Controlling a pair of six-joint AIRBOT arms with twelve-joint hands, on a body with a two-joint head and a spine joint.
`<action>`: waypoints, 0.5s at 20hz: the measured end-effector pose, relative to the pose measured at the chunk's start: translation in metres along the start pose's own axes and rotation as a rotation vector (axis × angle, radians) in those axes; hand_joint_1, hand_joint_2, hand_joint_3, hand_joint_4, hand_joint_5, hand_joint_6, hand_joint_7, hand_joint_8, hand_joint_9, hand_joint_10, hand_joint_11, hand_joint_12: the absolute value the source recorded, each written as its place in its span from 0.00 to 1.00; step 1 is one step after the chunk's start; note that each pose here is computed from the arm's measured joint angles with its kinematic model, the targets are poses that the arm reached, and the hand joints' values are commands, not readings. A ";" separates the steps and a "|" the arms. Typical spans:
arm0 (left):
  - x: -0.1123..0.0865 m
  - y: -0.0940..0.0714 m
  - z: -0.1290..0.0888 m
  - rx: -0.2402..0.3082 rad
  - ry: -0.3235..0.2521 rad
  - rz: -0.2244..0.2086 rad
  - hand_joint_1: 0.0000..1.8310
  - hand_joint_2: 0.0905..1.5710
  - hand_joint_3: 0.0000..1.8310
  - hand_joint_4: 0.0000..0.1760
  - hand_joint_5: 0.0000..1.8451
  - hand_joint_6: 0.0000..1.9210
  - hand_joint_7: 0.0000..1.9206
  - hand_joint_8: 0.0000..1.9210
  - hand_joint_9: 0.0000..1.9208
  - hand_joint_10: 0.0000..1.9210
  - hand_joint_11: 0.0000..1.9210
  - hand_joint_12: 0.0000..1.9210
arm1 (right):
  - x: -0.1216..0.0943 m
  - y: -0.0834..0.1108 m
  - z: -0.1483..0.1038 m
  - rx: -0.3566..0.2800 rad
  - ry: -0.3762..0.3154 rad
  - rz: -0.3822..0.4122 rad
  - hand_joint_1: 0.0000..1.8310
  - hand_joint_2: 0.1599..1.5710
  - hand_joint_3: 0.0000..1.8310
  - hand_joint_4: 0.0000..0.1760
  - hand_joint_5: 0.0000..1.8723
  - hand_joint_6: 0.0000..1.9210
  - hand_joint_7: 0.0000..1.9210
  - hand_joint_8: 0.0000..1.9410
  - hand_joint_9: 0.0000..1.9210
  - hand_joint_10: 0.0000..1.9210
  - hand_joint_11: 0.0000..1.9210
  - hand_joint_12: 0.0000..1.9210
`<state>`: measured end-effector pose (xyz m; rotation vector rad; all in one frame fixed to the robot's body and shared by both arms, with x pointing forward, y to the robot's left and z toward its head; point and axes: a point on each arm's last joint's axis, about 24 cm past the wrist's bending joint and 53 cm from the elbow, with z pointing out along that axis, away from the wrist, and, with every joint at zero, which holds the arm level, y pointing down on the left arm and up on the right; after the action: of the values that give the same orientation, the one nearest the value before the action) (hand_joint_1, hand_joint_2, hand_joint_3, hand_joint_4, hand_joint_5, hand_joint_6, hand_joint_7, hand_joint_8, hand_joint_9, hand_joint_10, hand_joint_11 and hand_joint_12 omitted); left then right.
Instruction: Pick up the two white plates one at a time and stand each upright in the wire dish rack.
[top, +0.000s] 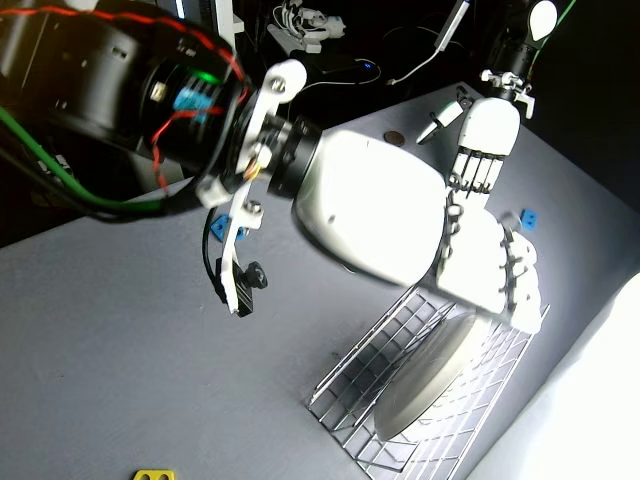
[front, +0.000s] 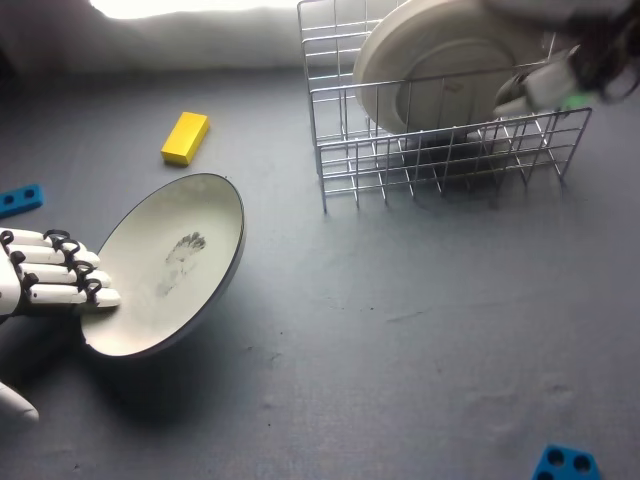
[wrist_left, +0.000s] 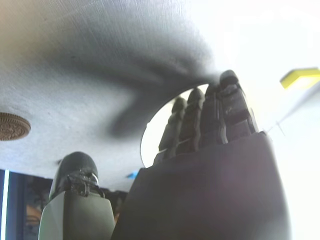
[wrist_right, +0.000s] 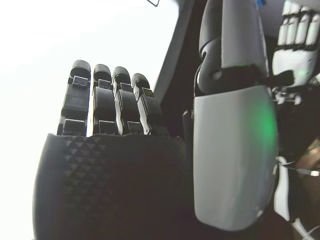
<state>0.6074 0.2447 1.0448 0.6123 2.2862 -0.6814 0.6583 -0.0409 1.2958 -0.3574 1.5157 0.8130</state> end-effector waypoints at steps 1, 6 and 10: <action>0.000 0.000 0.000 0.000 0.000 -0.001 0.00 0.63 0.00 0.00 0.02 0.00 0.01 0.00 0.00 0.00 0.00 0.00 | 0.015 0.016 0.005 -0.037 0.021 -0.056 0.71 0.53 0.00 0.00 0.00 0.00 0.00 0.00 0.00 0.00 0.00 0.00; 0.001 0.000 0.000 0.000 0.001 -0.002 0.00 0.63 0.00 0.00 0.02 0.00 0.00 0.00 0.00 0.00 0.00 0.00 | 0.046 0.064 0.023 -0.135 0.041 -0.128 0.70 0.54 0.01 0.00 0.00 0.00 0.00 0.00 0.00 0.00 0.00 0.00; 0.001 0.000 0.000 0.001 0.001 -0.002 0.00 0.63 0.00 0.00 0.02 0.00 0.00 0.00 0.00 0.00 0.00 0.00 | 0.071 0.092 0.036 -0.188 0.069 -0.095 0.69 0.54 0.00 0.00 0.00 0.00 0.00 0.00 0.00 0.00 0.00 0.00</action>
<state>0.6073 0.2448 1.0441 0.6110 2.2880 -0.6833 0.6137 0.0653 1.2550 -0.5975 1.4774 0.8781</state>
